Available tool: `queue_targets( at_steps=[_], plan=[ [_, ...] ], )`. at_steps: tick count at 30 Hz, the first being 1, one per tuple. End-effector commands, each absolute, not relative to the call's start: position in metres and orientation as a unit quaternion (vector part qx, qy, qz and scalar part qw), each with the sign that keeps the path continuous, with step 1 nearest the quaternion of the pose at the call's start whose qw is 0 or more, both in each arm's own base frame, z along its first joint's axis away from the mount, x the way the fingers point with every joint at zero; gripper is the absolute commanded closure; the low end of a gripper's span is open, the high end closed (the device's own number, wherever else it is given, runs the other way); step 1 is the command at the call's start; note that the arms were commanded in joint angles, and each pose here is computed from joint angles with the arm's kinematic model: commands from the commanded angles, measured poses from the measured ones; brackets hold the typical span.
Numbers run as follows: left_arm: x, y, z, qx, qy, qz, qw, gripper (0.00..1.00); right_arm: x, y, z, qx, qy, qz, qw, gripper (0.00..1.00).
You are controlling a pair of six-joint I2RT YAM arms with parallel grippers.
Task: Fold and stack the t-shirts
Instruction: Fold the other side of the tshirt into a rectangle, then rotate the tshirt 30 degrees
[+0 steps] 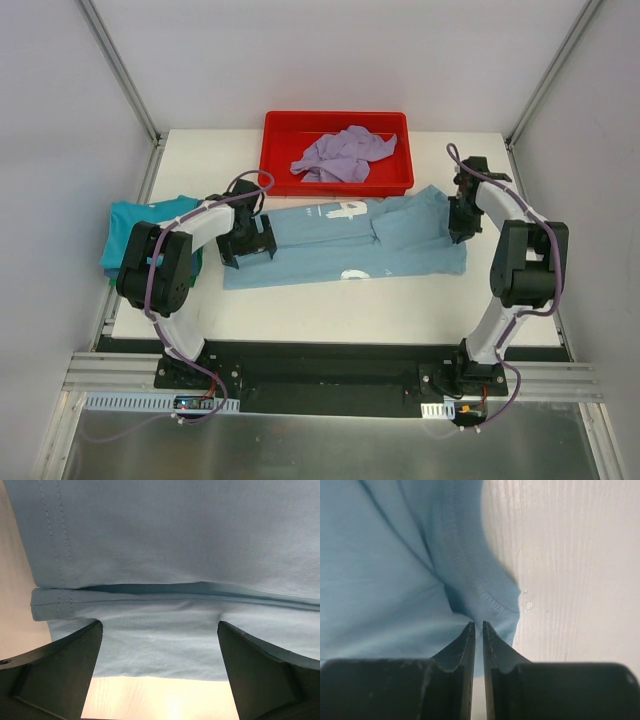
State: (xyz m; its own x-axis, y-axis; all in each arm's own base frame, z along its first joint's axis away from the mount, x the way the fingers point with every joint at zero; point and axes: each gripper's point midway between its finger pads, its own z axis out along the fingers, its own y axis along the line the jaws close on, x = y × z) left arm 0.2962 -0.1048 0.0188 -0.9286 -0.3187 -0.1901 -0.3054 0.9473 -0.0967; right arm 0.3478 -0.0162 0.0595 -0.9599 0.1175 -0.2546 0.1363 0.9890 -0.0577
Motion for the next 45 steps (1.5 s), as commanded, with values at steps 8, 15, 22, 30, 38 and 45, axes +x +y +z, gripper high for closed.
queue_targets(
  at_steps=[8,15,22,30,38,45],
  plan=[
    [0.281,-0.096,0.019,-0.151,0.985,-0.014,0.085,0.01,0.352,-0.038,0.060,0.065,0.987,-0.095,0.112,0.61],
    [0.284,-0.099,0.026,-0.151,0.984,-0.026,0.095,0.01,0.347,-0.030,0.105,0.091,0.976,-0.072,0.183,0.19],
    [0.286,-0.104,0.028,-0.147,0.984,-0.035,0.097,0.01,0.329,0.032,0.118,0.098,0.968,0.088,0.214,0.04],
    [0.280,-0.107,0.024,-0.154,0.984,-0.035,0.088,0.01,0.339,0.085,0.071,0.119,0.964,0.165,0.173,0.04],
    [0.238,-0.140,0.023,-0.145,0.985,-0.078,0.047,0.01,0.344,0.035,0.025,0.180,0.976,0.071,0.095,0.04],
    [0.187,-0.201,0.038,-0.073,0.986,-0.150,0.006,0.01,0.380,-0.031,0.022,0.235,0.965,0.082,0.080,0.04]
  ],
)
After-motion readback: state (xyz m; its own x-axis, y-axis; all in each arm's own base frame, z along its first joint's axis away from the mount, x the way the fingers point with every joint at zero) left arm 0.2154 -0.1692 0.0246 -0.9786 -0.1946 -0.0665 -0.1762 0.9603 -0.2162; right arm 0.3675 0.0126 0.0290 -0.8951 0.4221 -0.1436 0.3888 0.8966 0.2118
